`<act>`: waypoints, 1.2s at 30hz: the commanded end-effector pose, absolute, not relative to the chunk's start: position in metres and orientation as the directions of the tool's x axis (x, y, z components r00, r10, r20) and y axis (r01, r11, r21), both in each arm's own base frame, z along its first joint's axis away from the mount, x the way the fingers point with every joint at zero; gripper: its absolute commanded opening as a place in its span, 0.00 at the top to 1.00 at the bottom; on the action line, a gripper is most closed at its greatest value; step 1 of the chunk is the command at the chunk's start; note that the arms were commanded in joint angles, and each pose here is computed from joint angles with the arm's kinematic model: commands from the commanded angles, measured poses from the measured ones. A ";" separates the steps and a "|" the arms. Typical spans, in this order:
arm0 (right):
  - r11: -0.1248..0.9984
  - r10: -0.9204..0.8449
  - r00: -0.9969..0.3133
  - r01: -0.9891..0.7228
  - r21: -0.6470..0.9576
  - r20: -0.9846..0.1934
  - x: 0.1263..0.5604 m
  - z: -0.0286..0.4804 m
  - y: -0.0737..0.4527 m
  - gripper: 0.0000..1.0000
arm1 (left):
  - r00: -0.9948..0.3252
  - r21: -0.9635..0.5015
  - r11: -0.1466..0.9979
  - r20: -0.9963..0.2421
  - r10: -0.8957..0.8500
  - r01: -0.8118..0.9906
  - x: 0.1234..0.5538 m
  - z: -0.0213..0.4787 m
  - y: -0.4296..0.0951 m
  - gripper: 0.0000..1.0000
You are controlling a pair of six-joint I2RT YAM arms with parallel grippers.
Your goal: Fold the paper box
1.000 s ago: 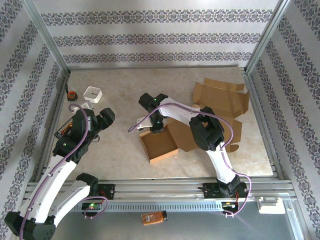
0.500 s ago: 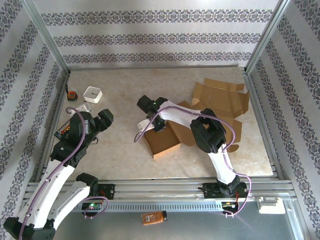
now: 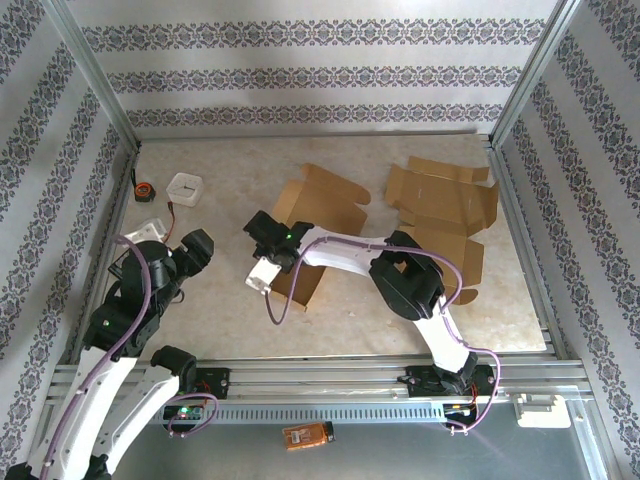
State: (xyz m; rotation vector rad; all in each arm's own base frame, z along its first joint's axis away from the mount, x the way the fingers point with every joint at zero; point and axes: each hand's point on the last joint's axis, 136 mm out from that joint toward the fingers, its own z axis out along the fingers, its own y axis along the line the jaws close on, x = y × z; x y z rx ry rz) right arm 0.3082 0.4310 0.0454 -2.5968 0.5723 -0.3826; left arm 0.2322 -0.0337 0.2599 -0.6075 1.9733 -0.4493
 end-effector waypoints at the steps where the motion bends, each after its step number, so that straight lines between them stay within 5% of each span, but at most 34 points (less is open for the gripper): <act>1: -0.858 -0.317 0.940 -0.230 -0.459 0.122 0.272 0.022 0.432 0.81 | -0.400 -0.523 0.804 -0.697 -0.595 -0.283 0.228 0.246 -0.025 0.25; 9: -0.812 -0.411 0.906 -0.310 -0.495 0.106 0.264 0.054 0.393 0.57 | -0.439 -0.548 0.800 -0.674 -0.594 -0.243 0.245 0.244 -0.041 0.25; 15: -0.633 -0.590 0.807 -0.485 -0.603 -0.029 0.264 0.116 0.381 0.50 | -0.536 -0.524 0.845 -0.685 -0.493 -0.107 0.270 0.242 -0.072 0.25; 18: -0.311 -0.723 0.609 -0.708 -0.634 -0.326 0.271 0.167 0.382 0.48 | -0.606 -0.480 0.877 -0.688 -0.398 -0.030 0.285 0.238 -0.090 0.25; 21: 0.222 -0.725 0.152 -0.872 -0.437 -0.672 0.305 0.214 0.359 0.40 | -0.716 -0.420 0.907 -0.635 -0.291 0.004 0.300 0.226 -0.104 0.25; 23: 0.607 -0.571 -0.226 -0.764 -0.220 -0.789 0.339 0.228 0.323 0.27 | -0.773 -0.383 0.924 -0.585 -0.244 -0.001 0.311 0.213 -0.109 0.26; 25: 0.813 -0.358 -0.544 -0.581 0.033 -0.758 0.359 0.222 0.281 0.22 | -0.807 -0.367 0.930 -0.548 -0.219 -0.003 0.325 0.202 -0.114 0.26; 28: 0.861 -0.115 -0.814 -0.368 0.352 -0.570 0.366 0.206 0.246 0.24 | -0.847 -0.384 0.923 -0.494 -0.195 0.011 0.347 0.188 -0.125 0.26; 32: 0.811 0.130 -0.910 -0.131 0.571 -0.393 0.391 0.183 0.215 0.20 | -0.896 -0.386 0.922 -0.415 -0.157 0.018 0.378 0.171 -0.133 0.26; 36: 0.821 0.168 -0.925 -0.059 0.567 -0.340 0.419 0.159 0.197 0.17 | -0.927 -0.391 0.919 -0.361 -0.107 0.046 0.407 0.152 -0.143 0.27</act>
